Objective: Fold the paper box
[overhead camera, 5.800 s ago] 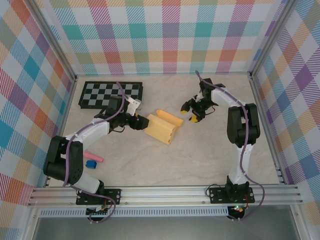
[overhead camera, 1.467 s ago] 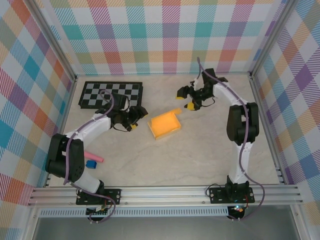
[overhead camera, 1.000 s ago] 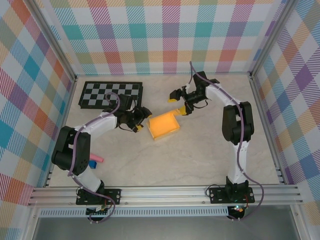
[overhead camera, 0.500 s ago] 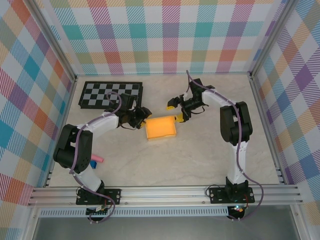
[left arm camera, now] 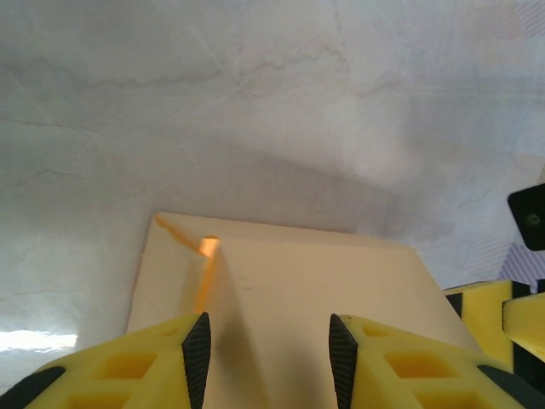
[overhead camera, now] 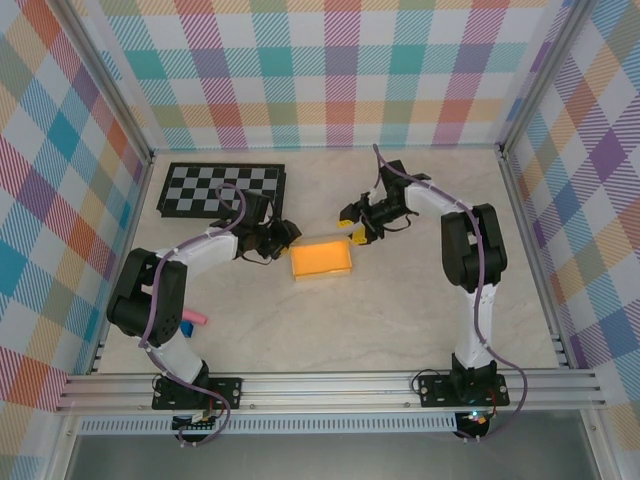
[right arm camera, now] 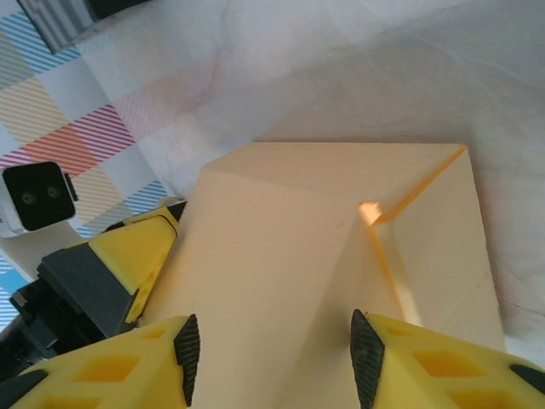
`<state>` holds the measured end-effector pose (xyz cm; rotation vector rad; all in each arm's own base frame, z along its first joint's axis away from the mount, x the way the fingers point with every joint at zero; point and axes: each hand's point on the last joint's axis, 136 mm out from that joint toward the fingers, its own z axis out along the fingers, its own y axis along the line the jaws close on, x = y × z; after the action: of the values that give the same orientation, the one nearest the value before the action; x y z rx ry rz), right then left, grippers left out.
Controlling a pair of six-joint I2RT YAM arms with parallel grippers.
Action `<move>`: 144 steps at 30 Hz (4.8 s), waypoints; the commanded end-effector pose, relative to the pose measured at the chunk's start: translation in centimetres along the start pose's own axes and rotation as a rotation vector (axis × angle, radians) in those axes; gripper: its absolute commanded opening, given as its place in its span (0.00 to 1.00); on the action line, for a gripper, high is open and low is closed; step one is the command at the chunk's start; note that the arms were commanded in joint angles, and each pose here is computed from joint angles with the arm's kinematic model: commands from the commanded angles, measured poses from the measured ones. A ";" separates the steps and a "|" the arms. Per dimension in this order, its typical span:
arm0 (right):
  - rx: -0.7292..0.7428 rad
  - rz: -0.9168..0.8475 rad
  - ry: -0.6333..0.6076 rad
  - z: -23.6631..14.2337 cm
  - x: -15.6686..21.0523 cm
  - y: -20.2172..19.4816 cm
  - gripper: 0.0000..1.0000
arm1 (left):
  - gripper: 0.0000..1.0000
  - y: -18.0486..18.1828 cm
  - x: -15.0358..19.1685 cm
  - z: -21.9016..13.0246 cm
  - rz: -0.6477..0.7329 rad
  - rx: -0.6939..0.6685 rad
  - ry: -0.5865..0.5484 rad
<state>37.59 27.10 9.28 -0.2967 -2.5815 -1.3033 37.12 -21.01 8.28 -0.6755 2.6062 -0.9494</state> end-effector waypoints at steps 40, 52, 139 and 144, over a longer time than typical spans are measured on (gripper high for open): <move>0.215 -0.358 -0.001 2.0 3.3 -5.2 0.34 | 0.61 1.7 0.0 -2.6 0.358 -0.088 -0.106; 0.155 -0.330 -0.004 1.8 4.1 -4.1 0.31 | 0.61 3.8 5.9 -3.7 0.268 -0.059 0.075; 0.648 -2.645 -0.214 1.1 13.8 0.3 0.20 | 0.09 -0.7 9.2 -5.9 0.074 -0.176 0.487; 0.598 -2.581 -0.202 0.9 14.4 0.6 0.14 | 0.12 -0.9 9.1 -6.0 0.056 -0.161 0.497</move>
<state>24.62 28.76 11.99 -2.0058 1.0174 -0.0235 27.58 -22.79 10.49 -0.4273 3.1585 -0.9118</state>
